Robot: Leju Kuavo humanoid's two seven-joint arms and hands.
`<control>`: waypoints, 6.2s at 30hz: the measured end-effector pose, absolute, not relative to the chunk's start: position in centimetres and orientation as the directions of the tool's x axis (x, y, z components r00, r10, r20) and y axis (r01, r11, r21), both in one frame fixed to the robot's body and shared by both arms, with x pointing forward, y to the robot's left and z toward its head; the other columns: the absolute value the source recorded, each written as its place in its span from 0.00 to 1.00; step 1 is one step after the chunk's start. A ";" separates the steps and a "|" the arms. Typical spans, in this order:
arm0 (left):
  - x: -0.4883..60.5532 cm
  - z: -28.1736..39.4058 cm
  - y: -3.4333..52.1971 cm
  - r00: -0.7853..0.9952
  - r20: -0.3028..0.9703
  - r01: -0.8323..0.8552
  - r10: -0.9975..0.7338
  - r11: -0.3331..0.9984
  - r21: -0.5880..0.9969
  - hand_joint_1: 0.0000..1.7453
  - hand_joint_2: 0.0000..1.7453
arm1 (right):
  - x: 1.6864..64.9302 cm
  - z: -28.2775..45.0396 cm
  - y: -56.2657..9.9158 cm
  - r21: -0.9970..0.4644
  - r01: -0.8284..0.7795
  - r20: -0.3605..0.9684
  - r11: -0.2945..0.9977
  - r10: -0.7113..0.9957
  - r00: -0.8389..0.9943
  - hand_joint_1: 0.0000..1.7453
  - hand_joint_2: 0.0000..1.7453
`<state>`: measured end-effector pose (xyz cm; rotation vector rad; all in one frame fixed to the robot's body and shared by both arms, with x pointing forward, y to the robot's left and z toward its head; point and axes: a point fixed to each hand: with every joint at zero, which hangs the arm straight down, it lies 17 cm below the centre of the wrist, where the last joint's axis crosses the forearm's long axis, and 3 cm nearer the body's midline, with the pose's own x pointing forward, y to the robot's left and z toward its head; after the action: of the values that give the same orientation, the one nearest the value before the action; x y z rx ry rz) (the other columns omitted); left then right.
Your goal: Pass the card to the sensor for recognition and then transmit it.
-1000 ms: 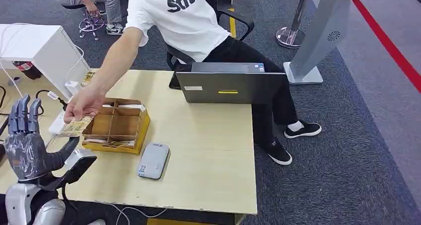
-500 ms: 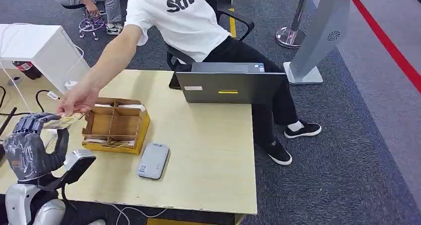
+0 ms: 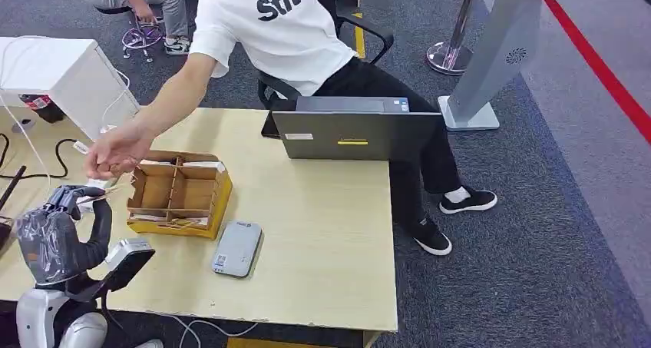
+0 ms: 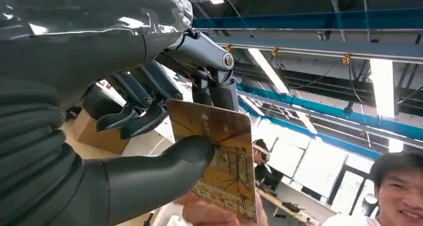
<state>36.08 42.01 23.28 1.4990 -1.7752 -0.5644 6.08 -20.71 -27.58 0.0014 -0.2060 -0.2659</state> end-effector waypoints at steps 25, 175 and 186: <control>39.1 7.0 25.6 -0.258 -0.013 -0.291 -0.966 0.065 0.955 1.00 1.00 | 5.9 -27.6 -20.7 0.029 0.214 0.197 0.977 -0.215 0.956 0.00 1.00; 42.3 6.2 40.6 -0.021 -0.197 -0.160 -0.980 -0.192 0.968 0.00 1.00 | 6.6 -27.5 -20.9 0.018 0.184 0.227 0.983 -0.184 0.956 0.00 1.00; 42.3 6.2 40.6 -0.021 -0.197 -0.160 -0.980 -0.192 0.968 1.00 1.00 | 6.6 -27.5 -20.9 0.018 0.184 0.227 0.983 -0.184 0.956 0.00 1.00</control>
<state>42.32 40.62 6.17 1.4564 -1.2542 -1.3029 6.59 -20.92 -27.54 -0.0037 -0.2303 -0.1867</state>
